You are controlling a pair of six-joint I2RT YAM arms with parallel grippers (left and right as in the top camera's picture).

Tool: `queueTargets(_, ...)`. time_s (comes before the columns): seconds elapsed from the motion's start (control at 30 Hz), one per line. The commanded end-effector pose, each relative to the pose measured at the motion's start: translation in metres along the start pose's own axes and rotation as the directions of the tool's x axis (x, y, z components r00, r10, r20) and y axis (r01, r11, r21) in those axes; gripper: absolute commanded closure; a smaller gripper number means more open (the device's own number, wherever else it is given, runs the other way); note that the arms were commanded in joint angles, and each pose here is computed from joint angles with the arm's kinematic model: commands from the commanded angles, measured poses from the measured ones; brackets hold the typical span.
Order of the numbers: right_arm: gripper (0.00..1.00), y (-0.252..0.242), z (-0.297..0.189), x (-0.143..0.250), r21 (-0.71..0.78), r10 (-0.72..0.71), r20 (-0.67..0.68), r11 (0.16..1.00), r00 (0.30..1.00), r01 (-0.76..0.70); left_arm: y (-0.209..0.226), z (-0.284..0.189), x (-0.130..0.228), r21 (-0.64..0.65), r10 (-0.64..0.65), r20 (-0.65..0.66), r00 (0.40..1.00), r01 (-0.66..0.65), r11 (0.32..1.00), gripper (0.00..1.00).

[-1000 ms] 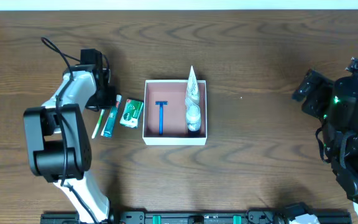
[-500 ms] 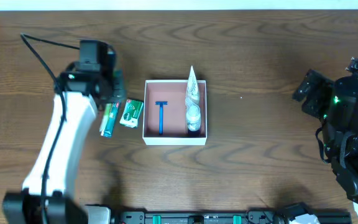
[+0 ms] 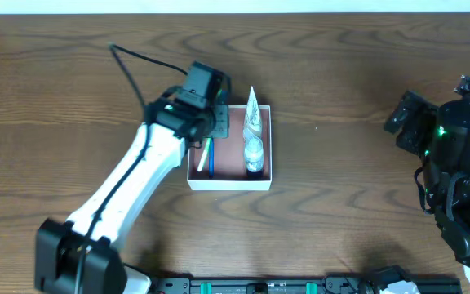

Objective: Pack container
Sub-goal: 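Move the toothbrush into the box and release it with the left gripper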

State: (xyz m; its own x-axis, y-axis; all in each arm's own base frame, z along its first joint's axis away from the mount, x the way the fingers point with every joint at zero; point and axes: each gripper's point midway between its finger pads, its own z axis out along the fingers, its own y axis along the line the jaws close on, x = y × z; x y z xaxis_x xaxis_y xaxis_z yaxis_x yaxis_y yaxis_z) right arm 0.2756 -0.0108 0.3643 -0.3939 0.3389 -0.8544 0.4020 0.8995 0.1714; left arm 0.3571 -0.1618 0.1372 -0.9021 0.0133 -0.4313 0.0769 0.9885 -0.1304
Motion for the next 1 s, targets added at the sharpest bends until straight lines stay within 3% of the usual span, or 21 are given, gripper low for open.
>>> queueTargets(0.0,0.01,-0.005,-0.001,-0.004,0.020,0.012,0.012,1.000,1.000,-0.013,0.013,0.020,0.006,-0.100,-0.038,-0.020,0.999,0.036,0.994,0.92)
queueTargets(0.33,0.01,-0.005,-0.001,-0.004,0.020,0.012,0.013,1.000,1.000,-0.013,0.016,0.064,0.036,-0.167,-0.040,-0.150,0.988,0.014,0.986,0.92)
queueTargets(0.57,0.01,-0.005,-0.001,-0.004,0.020,0.012,0.012,1.000,1.000,-0.013,0.022,0.070,0.038,-0.201,-0.037,-0.154,0.987,0.006,0.980,0.89)
queueTargets(0.73,0.01,-0.005,-0.001,-0.004,0.020,0.012,0.012,1.000,1.000,-0.013,0.022,0.070,0.036,-0.198,-0.037,-0.149,0.988,0.007,0.980,0.75)
queueTargets(0.97,0.01,-0.005,-0.001,-0.004,0.020,0.012,0.013,1.000,1.000,-0.013,0.016,0.047,0.019,-0.171,-0.038,-0.093,0.995,0.021,0.985,0.74)
